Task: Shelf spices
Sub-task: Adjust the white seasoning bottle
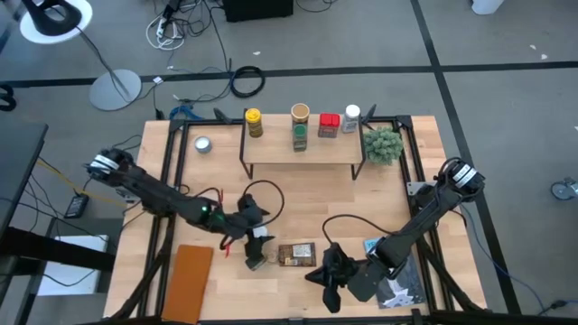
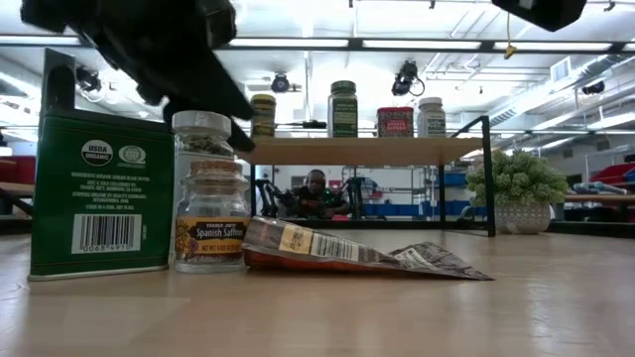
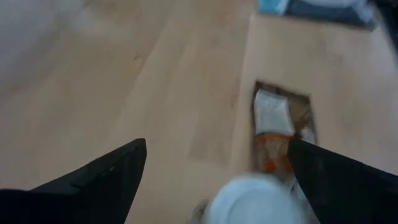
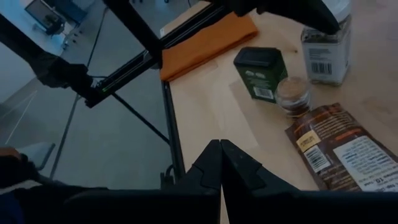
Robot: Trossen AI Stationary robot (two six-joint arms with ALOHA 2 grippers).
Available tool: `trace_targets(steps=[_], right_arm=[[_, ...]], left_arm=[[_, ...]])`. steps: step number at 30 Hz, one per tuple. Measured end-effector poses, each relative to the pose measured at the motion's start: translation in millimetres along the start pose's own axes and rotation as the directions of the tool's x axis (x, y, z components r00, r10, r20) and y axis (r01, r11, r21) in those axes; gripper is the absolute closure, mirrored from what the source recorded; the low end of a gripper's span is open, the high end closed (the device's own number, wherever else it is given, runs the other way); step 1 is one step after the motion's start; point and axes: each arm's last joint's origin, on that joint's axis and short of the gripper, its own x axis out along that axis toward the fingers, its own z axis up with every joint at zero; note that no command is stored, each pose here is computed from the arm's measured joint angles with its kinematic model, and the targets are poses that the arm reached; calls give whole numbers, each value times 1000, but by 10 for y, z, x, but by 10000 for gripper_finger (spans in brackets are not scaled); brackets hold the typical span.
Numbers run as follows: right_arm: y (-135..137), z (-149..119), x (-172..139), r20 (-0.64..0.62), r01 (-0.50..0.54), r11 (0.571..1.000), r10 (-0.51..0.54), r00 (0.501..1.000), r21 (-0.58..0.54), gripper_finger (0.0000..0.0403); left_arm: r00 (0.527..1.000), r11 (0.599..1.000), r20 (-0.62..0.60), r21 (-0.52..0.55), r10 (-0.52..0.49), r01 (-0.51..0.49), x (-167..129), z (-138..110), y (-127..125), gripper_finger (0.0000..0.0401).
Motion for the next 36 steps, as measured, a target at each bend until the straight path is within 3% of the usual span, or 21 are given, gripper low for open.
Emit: trace_targets(steps=[3, 8, 16, 20, 26, 30, 36], right_arm=[[-34, 45, 32, 19, 19, 1000, -19, 1000, 6, 401], [-122, 166, 118, 47, 49, 998, -50, 998, 28, 402], [-163, 331, 203, 92, 16, 1000, -17, 996, 9, 402], [-118, 434, 334, 118, 14, 998, -8, 993, -53, 402], [41, 594, 846, 90, -15, 977, 34, 995, -212, 403], [55, 684, 1121, 36, 58, 954, -50, 998, -294, 403], [-70, 751, 1445, -51, 175, 926, -203, 978, -333, 403]], left_arm=[[999, 999, -15, -4, 44, -44, -143, 64, 44, 4], [998, 1000, 58, 1, 30, -31, -390, 192, 61, 4], [979, 986, -121, 27, 167, -164, -683, 41, 296, 4], [962, 980, -188, 55, 198, -191, -781, -41, 338, 4], [964, 982, -189, 56, 187, -179, -698, -114, 329, 4], [966, 988, -208, 47, 152, -145, -605, -229, 328, 4], [969, 993, -216, 31, 121, -117, -511, -353, 330, 4]])
